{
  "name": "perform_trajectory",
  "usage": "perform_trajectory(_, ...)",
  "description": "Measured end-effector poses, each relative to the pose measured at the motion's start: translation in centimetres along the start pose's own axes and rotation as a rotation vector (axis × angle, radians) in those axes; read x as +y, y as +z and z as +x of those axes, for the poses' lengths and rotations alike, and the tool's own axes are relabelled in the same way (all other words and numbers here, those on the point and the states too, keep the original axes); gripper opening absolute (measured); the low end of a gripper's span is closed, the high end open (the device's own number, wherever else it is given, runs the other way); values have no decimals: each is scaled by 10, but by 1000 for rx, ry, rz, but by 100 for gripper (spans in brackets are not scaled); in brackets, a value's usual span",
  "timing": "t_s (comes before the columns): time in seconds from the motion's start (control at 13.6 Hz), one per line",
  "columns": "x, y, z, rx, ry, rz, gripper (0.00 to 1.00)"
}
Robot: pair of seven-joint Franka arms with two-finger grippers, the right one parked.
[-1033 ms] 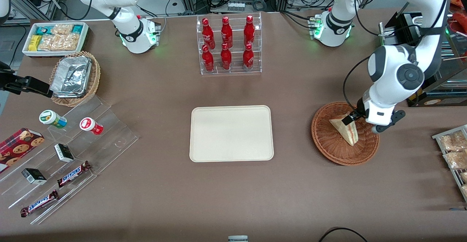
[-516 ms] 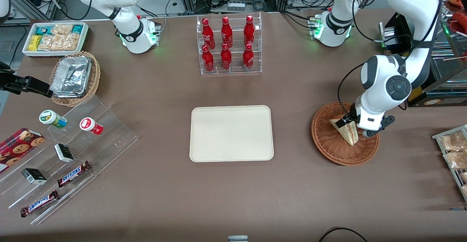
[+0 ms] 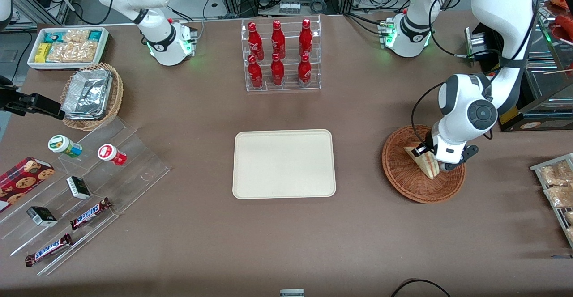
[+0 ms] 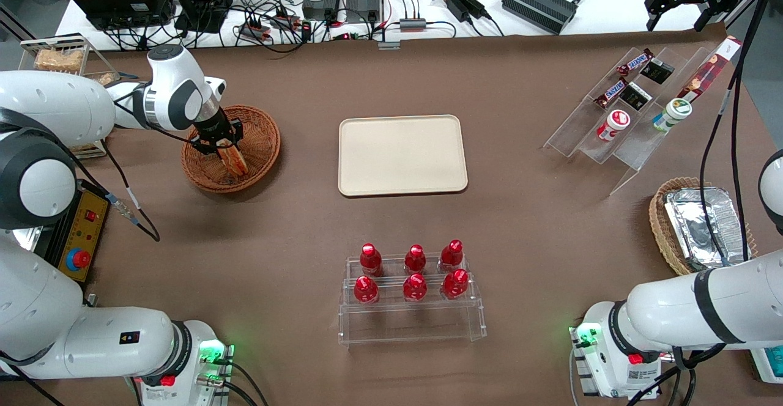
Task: Place sandwich from basket to tray
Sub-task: 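Close the left gripper on the sandwich and lift it, then carry the sandwich with the left gripper over the cream tray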
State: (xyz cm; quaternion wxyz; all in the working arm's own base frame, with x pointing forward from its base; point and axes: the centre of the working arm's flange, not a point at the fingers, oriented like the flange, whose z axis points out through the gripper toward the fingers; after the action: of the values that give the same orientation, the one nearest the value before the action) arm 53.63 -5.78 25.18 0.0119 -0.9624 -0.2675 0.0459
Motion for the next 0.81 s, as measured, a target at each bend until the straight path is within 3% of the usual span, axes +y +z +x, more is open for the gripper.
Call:
perform_trajectory(0.15,1,-2,1,14,24,19,31)
perform_trajectory(0.52,40,-48,-9,17,138,116,15)
perform_trajectory(0.81,103,-97,-54,40,255,134,15)
